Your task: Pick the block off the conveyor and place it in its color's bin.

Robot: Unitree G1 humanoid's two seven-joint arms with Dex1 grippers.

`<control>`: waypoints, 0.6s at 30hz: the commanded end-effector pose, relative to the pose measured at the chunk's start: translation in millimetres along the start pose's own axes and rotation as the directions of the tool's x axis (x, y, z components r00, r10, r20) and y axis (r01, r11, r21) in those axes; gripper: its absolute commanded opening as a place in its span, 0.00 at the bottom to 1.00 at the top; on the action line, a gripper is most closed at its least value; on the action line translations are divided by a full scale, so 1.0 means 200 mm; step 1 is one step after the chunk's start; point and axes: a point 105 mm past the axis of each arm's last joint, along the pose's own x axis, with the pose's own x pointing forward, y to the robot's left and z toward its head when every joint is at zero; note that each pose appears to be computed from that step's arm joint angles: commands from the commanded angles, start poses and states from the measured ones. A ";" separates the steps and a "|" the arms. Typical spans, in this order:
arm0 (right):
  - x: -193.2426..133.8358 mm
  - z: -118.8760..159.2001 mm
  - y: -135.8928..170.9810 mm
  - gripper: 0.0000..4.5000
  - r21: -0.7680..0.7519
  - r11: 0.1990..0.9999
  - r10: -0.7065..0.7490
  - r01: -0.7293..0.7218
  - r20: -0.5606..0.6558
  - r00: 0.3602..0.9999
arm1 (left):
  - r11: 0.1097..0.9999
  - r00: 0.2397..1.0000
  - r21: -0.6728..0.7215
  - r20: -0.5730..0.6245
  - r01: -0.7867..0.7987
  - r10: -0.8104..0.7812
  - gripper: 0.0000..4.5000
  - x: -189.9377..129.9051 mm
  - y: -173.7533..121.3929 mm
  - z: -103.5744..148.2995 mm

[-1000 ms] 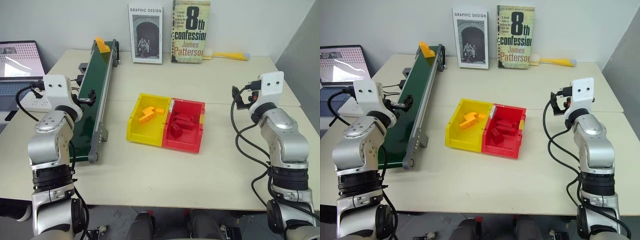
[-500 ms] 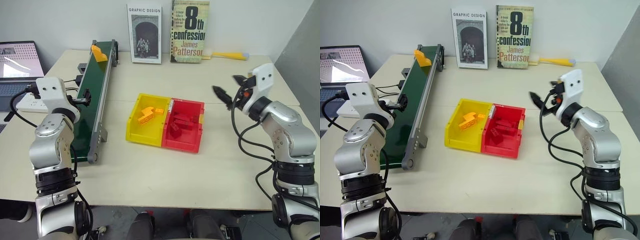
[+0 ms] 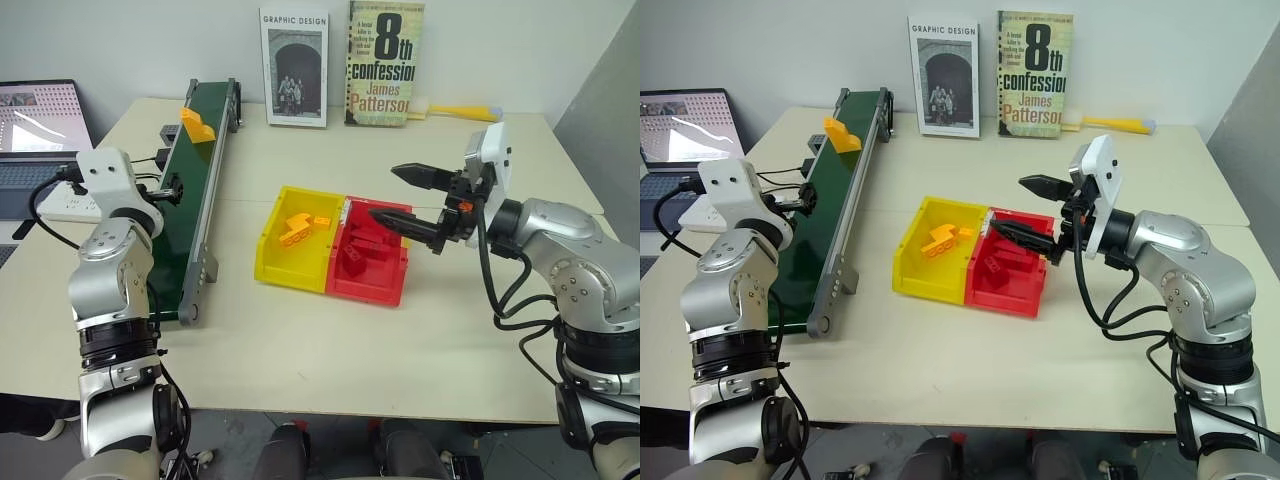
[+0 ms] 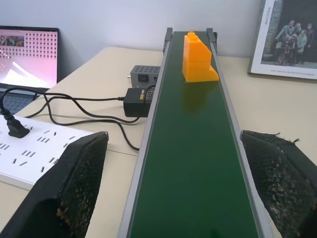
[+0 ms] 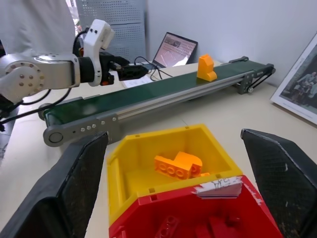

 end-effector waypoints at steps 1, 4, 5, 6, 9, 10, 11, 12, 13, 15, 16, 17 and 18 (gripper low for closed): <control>-0.01 0.09 0.03 1.00 -0.059 0.998 0.010 -0.008 0.032 0.999 | 1.000 0.998 0.001 0.062 0.011 -0.011 0.99 0.02 -0.02 0.10; -0.02 0.10 0.04 1.00 -0.062 0.998 0.010 -0.008 0.034 0.999 | 1.000 0.998 -0.007 0.054 0.023 -0.023 0.99 0.03 -0.04 0.09; -0.03 0.10 0.04 1.00 -0.071 0.997 0.012 -0.010 0.031 0.999 | 1.000 0.998 -0.008 0.051 0.028 -0.027 0.99 0.04 -0.05 0.09; -0.03 0.10 0.05 1.00 -0.079 0.997 0.018 -0.016 0.028 0.999 | 0.999 0.998 -0.008 0.049 0.031 -0.031 0.99 0.04 -0.06 0.09; -0.03 0.11 0.09 1.00 -0.089 0.995 0.045 -0.043 0.019 0.999 | 0.999 0.999 -0.008 0.036 0.035 -0.035 0.99 0.06 -0.07 0.07; -0.03 0.11 0.10 1.00 -0.089 0.995 0.053 -0.051 0.018 0.998 | 0.999 0.999 -0.007 0.032 0.034 -0.034 0.99 0.06 -0.08 0.06; -0.03 0.11 0.10 1.00 -0.089 0.994 0.058 -0.056 0.016 0.998 | 0.999 0.999 -0.007 0.030 0.033 -0.033 0.99 0.06 -0.08 0.06; -0.03 0.11 0.11 1.00 -0.089 0.994 0.061 -0.059 0.015 0.998 | 0.999 0.999 -0.008 0.028 0.031 -0.031 0.99 0.06 -0.08 0.06; -0.03 0.11 0.11 1.00 -0.091 0.994 0.061 -0.059 0.013 0.998 | 1.000 0.999 -0.013 0.024 0.028 -0.028 0.99 0.06 -0.08 0.05; -0.03 0.11 0.11 1.00 -0.093 0.994 0.056 -0.055 0.012 0.998 | 0.999 1.000 -0.024 0.017 0.024 -0.024 0.99 0.07 -0.07 0.04; -0.02 0.11 0.11 1.00 -0.094 0.994 0.052 -0.051 0.011 0.999 | 0.999 1.000 -0.029 0.014 0.023 -0.023 0.99 0.07 -0.07 0.04; -0.02 0.11 0.11 1.00 -0.094 0.994 0.049 -0.048 0.011 0.999 | 0.999 1.000 -0.032 0.013 0.023 -0.022 0.99 0.07 -0.07 0.03; -0.02 0.12 0.11 1.00 -0.095 0.994 0.047 -0.046 0.010 0.999 | 0.999 1.000 -0.034 0.010 0.024 -0.024 0.99 0.07 -0.07 0.03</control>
